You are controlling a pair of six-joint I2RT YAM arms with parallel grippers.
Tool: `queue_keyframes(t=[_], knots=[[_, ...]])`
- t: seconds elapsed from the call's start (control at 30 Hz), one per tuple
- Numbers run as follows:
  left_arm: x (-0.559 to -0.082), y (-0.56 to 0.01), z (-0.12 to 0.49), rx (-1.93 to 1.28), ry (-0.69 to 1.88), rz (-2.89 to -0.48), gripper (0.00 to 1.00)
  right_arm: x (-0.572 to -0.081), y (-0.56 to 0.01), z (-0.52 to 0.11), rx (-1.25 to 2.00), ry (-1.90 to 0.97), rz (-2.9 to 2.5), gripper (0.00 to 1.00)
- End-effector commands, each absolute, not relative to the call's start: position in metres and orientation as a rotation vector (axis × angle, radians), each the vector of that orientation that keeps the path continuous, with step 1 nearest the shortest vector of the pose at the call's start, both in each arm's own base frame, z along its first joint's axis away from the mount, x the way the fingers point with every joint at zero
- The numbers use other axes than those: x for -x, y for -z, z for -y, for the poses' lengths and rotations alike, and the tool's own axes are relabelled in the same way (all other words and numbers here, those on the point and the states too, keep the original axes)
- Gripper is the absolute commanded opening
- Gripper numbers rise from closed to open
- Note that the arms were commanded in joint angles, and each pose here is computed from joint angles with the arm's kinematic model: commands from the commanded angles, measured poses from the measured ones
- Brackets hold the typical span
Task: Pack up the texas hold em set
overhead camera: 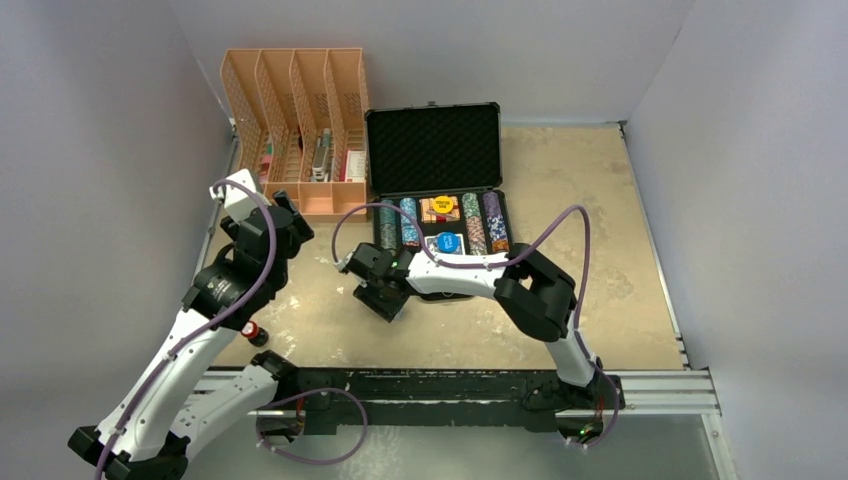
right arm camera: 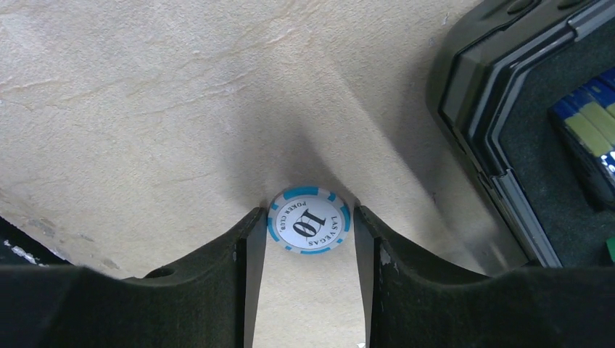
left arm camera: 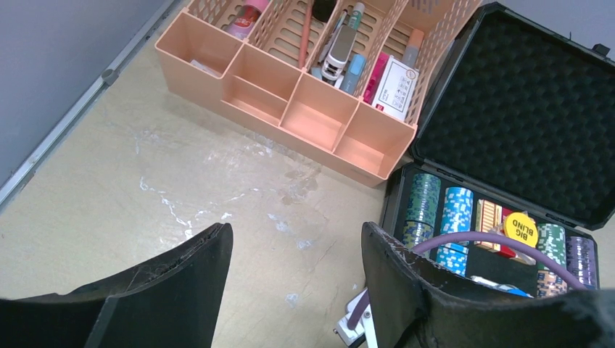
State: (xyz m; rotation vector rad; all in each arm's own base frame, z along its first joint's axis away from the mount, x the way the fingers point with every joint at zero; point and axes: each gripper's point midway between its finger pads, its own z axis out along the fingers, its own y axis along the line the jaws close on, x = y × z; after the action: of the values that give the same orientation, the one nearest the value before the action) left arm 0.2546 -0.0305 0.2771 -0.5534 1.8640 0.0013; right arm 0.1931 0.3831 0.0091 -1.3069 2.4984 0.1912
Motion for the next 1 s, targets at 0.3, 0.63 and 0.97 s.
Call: queue_keyframes(t=[0.3, 0.63, 0.97], knots=[[-0.254, -0.29, 0.025, 0.592, 0.02, -1.804, 0.65, -0.159, 0.064, -0.294, 1.447, 0.202, -2.763, 0.31], [-0.248, -0.237, 0.053, 0.622, 0.167, -1.943, 0.67, -0.186, -0.009, -0.339, 1.153, -0.098, -2.661, 0.35], [-0.243, -0.205, 0.096, 0.528, 0.423, -2.03, 0.68, -0.201, -0.062, -0.344, 0.917, -0.393, -2.6, 0.35]])
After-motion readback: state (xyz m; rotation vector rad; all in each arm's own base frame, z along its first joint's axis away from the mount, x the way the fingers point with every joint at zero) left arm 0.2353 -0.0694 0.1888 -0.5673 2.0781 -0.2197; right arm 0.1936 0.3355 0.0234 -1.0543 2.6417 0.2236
